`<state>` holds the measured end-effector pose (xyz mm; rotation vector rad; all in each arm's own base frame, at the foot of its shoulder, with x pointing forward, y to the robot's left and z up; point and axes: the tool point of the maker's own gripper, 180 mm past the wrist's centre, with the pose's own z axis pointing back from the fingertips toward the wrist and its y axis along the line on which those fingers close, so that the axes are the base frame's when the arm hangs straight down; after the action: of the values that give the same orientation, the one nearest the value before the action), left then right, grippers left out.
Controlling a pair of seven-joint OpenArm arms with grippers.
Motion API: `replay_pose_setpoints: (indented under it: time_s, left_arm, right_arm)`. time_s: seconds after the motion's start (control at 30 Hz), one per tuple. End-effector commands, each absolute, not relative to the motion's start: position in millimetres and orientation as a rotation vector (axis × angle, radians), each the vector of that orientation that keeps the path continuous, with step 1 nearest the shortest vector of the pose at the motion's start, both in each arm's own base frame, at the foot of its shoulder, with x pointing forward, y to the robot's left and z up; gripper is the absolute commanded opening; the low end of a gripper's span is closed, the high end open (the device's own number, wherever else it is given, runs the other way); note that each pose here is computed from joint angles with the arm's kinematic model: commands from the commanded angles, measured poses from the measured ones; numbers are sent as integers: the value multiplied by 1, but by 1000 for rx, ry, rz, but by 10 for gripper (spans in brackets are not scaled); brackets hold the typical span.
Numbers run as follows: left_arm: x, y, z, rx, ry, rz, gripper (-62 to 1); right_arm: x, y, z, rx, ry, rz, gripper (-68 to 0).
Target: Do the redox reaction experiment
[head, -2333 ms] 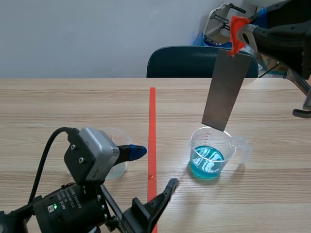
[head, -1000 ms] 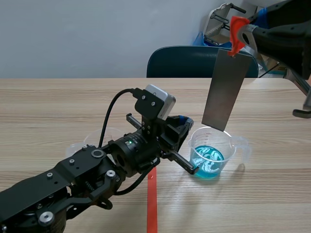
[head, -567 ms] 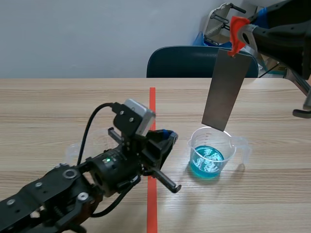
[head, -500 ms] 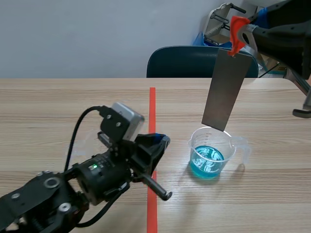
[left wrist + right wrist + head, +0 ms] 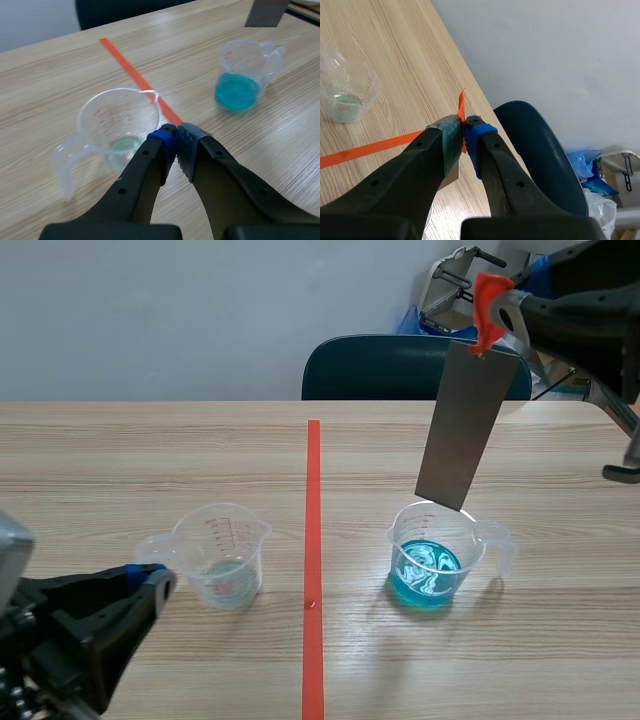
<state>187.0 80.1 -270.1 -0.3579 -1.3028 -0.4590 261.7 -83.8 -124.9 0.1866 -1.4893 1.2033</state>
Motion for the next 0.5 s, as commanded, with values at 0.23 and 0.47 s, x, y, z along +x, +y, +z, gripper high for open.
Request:
replay_pose_setpoints:
  time_s: [0.23,0.47]
  left_arm:
    - [160,113,-237,-301,-1306,-369,-582]
    - [149,131,-215,-265,-1324,-326,-581]
  right_arm:
    - [259,-81,-118,195,-1509,1219,-667]
    - [259,-81,-118,195,-1509,1219,-667]
